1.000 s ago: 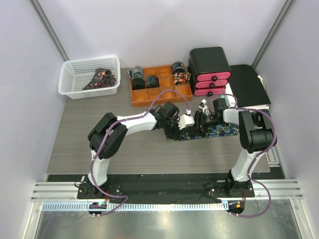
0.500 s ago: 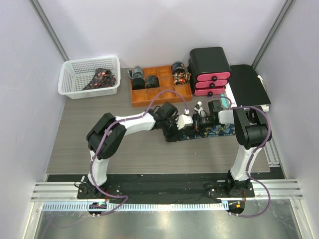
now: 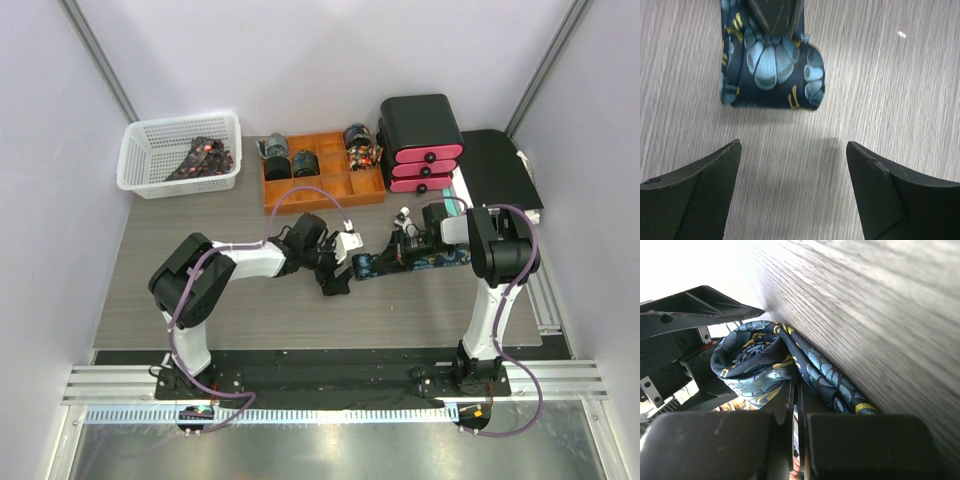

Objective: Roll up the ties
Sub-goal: Roll the tie at the center of the board.

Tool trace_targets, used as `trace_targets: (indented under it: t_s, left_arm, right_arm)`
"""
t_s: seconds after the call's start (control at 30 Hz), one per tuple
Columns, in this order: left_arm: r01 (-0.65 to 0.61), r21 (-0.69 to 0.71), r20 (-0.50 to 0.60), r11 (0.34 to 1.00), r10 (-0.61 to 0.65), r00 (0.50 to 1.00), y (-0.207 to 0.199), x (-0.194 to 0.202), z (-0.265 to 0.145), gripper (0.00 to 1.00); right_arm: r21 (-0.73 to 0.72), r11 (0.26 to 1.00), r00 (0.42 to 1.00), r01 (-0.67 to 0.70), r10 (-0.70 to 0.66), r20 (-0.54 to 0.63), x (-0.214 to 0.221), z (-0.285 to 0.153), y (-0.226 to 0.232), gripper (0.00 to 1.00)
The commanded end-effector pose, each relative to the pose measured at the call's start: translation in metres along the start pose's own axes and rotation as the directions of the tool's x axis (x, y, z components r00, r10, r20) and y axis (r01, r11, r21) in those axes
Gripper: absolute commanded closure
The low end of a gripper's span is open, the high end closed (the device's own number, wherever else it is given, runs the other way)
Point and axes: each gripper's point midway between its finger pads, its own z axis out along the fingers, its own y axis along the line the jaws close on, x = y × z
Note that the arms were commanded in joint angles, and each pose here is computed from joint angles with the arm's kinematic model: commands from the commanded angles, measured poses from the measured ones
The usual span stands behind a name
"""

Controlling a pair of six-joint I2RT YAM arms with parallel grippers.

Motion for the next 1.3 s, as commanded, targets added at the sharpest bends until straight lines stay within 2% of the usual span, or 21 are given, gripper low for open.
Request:
trace_targets:
  t_s: [0.0, 0.07, 0.3, 0.47, 0.57, 0.7, 1.27]
  left_arm:
    - [-0.092, -0.023, 0.192, 0.996, 0.094, 0.977, 0.005, -0.042, 0.013, 0.14]
    - [-0.122, -0.053, 0.223, 0.991, 0.131, 0.966, 0.01, -0.05, 0.018, 0.14]
    - [-0.146, -0.092, 0.218, 0.985, 0.163, 0.962, 0.01, -0.048, 0.037, 0.15]
    - [-0.132, -0.161, 0.21, 0.978, 0.165, 0.964, 0.018, -0.045, 0.034, 0.15]
    - [-0.125, -0.186, 0.215, 0.975, 0.164, 0.963, 0.019, -0.049, 0.028, 0.11]
    - [-0.154, -0.178, 0.186, 0.972, 0.187, 0.965, 0.016, -0.048, 0.022, 0.06]
    - [-0.134, -0.138, 0.195, 0.981, 0.16, 0.968, 0.013, -0.064, 0.034, 0.05]
  right_arm:
    - [0.213, 0.974, 0.996, -0.081, 0.086, -0.013, 0.012, 0.006, -0.057, 0.99]
    - [0.211, 0.974, 0.995, -0.088, 0.094, -0.018, 0.013, 0.007, -0.058, 0.99]
    - [0.21, 0.973, 0.995, -0.091, 0.099, -0.028, 0.016, 0.007, -0.058, 0.99]
    - [0.212, 0.973, 0.994, -0.09, 0.099, -0.035, 0.019, 0.006, -0.06, 0.99]
    - [0.214, 0.972, 0.994, -0.093, 0.104, -0.04, 0.02, 0.007, -0.06, 0.99]
    - [0.214, 0.972, 0.994, -0.094, 0.104, -0.04, 0.019, 0.006, -0.06, 0.99]
    - [0.209, 0.973, 0.993, -0.098, 0.11, -0.05, 0.024, 0.006, -0.059, 0.99]
